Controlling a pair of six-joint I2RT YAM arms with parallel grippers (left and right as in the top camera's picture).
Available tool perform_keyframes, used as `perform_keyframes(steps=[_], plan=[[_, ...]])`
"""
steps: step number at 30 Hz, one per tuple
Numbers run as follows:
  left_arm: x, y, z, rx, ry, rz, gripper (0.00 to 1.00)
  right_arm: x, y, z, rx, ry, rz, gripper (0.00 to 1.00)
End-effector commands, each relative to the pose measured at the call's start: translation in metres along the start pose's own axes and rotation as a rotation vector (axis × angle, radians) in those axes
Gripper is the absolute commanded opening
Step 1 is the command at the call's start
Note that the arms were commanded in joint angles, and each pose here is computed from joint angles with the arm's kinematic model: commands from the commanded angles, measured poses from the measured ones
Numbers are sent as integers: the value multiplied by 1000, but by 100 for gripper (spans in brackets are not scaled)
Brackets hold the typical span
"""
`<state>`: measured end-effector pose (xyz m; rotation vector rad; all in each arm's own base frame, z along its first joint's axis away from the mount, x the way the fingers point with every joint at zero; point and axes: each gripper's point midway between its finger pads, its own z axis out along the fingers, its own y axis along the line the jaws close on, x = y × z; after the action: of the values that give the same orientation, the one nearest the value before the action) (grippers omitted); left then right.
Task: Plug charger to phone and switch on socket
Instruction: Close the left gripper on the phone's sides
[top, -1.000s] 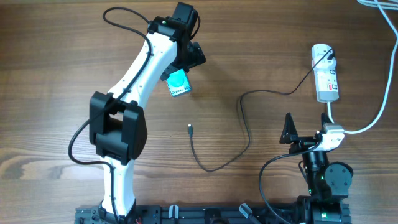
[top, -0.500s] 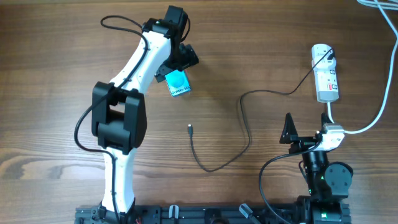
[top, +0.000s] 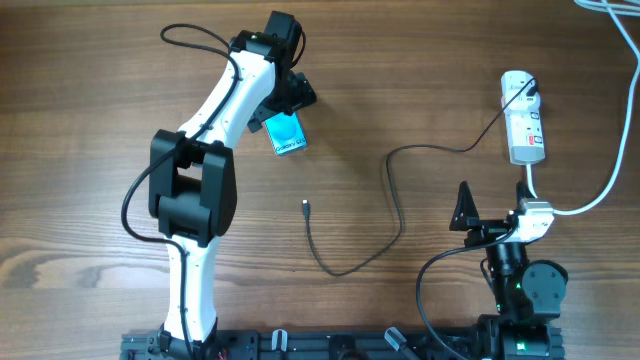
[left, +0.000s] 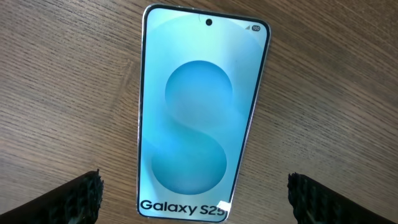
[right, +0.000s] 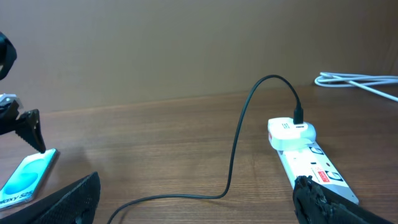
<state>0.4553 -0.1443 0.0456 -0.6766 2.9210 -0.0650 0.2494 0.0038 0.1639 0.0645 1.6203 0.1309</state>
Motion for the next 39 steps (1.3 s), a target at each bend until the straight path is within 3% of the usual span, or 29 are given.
perform_keyframes(steps=[1, 17, 22, 39], plan=[[-2, 2, 18, -29, 7, 5, 100, -1, -2, 0, 11, -5, 13, 100], [-2, 1, 31, -30, 17, 14, 100, -1, -2, 0, 11, -5, 13, 100], [-1, 2, 31, -32, 23, 113, 100, -1, -2, 0, 11, -5, 13, 100], [3, 4, 35, -30, 38, 110, 100, -1, -2, 0, 11, -5, 13, 100]])
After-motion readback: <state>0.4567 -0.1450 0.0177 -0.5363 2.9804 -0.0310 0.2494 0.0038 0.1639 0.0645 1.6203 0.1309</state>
